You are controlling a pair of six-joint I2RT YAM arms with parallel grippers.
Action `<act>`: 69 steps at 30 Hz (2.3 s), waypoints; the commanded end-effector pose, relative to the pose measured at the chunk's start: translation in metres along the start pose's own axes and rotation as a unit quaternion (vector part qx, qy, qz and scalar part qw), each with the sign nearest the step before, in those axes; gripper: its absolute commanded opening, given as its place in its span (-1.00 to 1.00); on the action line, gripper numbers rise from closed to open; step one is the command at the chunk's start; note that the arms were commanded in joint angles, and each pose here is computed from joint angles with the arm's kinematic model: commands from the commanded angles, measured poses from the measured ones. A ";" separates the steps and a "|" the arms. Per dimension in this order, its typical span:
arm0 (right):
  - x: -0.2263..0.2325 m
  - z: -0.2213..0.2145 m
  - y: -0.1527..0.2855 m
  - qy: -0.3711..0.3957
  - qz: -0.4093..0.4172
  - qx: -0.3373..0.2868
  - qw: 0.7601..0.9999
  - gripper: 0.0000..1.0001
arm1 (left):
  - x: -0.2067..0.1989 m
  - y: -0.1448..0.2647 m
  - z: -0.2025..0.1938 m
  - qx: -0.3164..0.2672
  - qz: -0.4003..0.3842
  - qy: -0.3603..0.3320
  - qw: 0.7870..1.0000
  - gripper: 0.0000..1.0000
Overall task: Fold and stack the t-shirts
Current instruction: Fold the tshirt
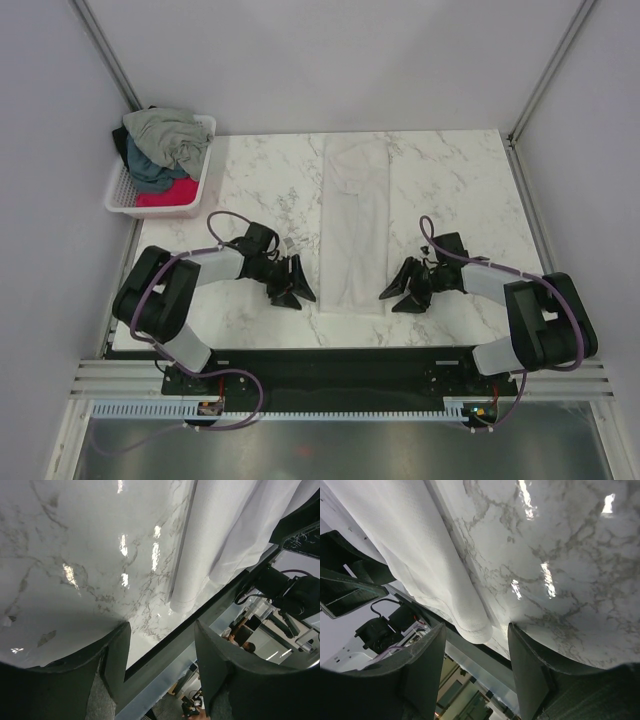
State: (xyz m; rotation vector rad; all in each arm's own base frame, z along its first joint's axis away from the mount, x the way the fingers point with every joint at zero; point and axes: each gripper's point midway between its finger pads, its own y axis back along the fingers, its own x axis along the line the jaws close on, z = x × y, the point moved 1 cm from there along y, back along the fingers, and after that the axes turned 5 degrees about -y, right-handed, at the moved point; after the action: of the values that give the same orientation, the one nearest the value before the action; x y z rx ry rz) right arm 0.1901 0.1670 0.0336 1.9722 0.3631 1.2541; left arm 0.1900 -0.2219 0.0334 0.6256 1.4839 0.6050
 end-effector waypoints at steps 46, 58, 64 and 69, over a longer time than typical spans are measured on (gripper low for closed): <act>0.018 -0.014 -0.004 0.064 0.010 0.012 0.998 -1.00 | -0.043 -0.035 -0.003 0.030 -0.019 -0.057 0.998 -0.96; 0.079 0.028 0.029 0.131 0.041 -0.043 0.990 -1.00 | -0.094 0.015 0.051 -0.031 -0.065 -0.121 0.990 -0.96; 0.117 0.088 0.043 0.119 0.081 -0.101 0.984 -1.00 | -0.107 0.031 0.114 -0.084 -0.073 -0.138 0.984 -0.96; 0.145 0.142 0.047 0.118 0.115 -0.145 0.976 -1.00 | -0.109 0.031 0.174 -0.112 -0.077 -0.144 0.980 -0.96</act>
State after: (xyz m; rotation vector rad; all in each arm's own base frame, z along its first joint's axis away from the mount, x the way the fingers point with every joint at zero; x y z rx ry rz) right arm 0.3342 0.1613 0.1127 1.7293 0.1599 1.5366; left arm 0.3365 -0.2796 0.1260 0.4173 1.2210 0.5454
